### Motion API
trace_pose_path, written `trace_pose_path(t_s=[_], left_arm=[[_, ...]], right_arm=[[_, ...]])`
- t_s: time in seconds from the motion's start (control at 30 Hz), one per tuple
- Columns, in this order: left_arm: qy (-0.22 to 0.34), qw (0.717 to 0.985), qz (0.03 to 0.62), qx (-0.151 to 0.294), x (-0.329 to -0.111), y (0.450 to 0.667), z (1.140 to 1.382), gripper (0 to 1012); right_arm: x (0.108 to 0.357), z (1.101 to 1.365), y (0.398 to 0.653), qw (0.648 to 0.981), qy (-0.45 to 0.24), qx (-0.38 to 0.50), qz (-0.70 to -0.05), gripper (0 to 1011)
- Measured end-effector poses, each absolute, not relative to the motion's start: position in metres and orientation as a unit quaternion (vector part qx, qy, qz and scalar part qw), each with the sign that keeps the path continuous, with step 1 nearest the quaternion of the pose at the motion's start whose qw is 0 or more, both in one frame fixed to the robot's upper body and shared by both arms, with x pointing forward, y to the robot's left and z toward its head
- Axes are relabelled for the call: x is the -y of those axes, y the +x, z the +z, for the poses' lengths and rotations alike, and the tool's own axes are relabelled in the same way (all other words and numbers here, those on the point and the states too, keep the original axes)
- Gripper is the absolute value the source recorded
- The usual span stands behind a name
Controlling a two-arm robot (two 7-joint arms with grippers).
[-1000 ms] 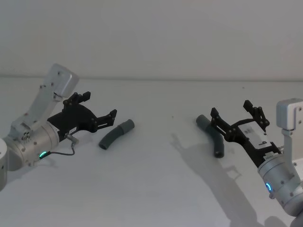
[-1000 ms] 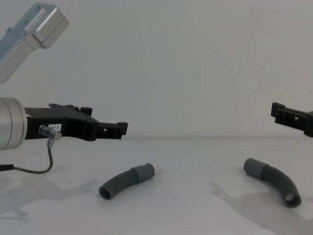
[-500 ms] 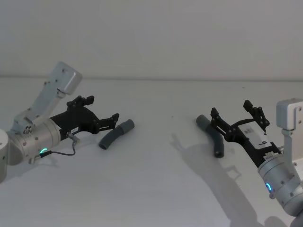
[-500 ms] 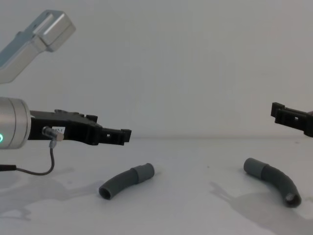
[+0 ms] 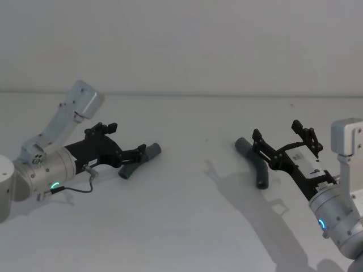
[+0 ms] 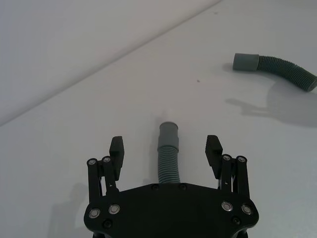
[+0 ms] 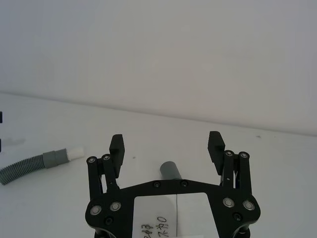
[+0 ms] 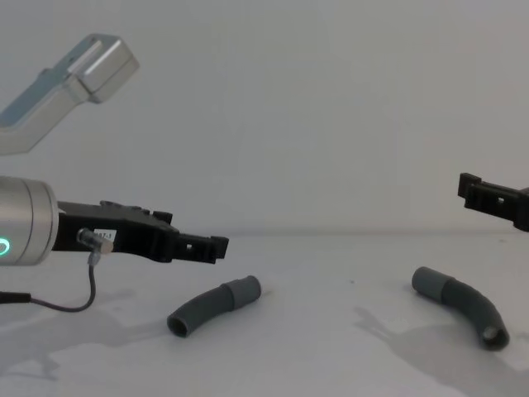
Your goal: Use both hands to pick up one end of the pipe from the table, align the ends, and insert them.
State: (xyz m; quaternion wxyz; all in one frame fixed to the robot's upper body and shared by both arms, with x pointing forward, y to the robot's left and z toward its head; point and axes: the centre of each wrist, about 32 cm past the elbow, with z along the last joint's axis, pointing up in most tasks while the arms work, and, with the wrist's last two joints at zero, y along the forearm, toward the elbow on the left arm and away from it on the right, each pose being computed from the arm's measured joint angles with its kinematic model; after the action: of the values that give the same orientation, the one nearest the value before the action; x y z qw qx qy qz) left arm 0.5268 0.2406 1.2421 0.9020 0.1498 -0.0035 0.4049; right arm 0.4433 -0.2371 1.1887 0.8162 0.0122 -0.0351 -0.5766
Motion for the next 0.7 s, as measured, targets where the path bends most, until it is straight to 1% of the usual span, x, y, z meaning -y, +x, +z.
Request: trace_pose_path(t_s=[0.7], left_arm=[[0.159, 0.903, 0.399, -0.003, -0.2389, 0.5252, 1.239, 1001]], right_arm=[[0.2371, 1.1887, 0.4433, 0.816, 0.012, 0.035, -0.577, 1001]])
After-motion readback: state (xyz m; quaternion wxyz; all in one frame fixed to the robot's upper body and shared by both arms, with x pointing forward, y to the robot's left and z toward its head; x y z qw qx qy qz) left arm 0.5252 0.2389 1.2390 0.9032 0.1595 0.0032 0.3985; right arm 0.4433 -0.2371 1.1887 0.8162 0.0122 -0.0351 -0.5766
